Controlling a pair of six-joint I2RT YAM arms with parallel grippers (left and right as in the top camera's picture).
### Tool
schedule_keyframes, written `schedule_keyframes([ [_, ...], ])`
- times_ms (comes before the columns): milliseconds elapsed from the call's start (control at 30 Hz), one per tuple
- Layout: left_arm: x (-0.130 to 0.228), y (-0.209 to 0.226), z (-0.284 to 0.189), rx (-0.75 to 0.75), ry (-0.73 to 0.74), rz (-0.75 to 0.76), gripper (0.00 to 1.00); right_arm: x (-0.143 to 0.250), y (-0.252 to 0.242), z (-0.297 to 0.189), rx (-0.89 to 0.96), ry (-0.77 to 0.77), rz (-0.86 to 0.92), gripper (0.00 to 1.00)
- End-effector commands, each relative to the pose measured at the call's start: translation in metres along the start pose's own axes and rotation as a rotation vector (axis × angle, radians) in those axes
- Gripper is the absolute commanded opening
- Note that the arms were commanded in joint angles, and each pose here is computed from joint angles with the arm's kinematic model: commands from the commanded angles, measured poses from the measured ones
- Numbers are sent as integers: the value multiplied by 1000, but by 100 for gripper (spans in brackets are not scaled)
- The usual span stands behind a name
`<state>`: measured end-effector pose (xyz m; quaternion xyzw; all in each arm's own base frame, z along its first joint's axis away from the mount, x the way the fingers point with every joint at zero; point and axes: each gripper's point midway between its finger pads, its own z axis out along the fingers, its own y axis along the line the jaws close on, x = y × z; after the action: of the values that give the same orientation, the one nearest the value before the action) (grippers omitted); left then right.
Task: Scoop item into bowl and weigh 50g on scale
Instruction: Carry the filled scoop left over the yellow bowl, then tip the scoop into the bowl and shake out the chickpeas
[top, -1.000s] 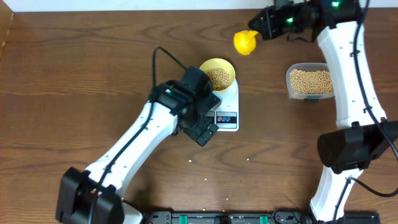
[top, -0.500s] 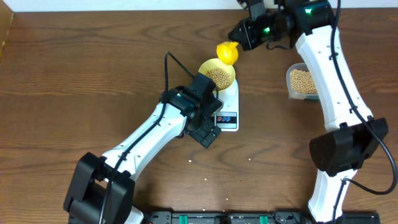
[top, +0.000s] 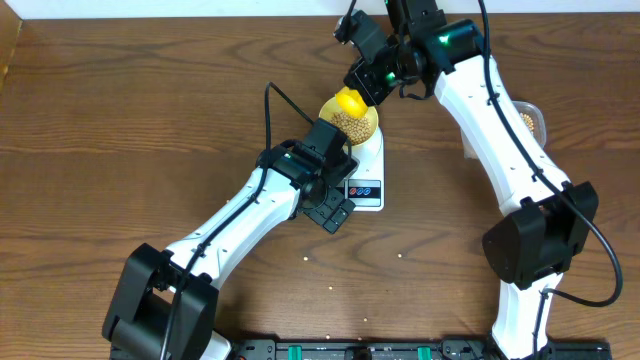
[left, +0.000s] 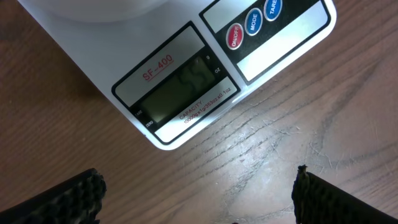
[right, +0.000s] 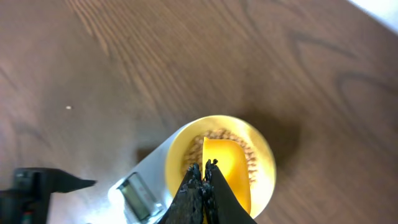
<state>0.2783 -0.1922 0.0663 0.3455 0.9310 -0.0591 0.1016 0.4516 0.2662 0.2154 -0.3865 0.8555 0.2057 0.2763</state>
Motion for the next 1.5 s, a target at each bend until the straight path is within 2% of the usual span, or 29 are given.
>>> schedule_keyframes([
  [0, 5, 1, 4, -9, 20, -11, 98, 6, -5, 13, 21, 26, -74, 1],
  [367, 5, 1, 4, -9, 21, -11, 98, 18, -7, 46, -31, 54, -68, 1],
  [633, 5, 1, 4, -9, 20, -11, 98, 26, -9, 62, -53, 72, -157, 1],
  [1267, 5, 1, 4, -9, 20, -11, 98, 70, 23, 75, -188, 204, -92, 1],
  [1467, 5, 1, 4, -9, 20, -11, 98, 55, 16, 77, -153, 148, -86, 1],
])
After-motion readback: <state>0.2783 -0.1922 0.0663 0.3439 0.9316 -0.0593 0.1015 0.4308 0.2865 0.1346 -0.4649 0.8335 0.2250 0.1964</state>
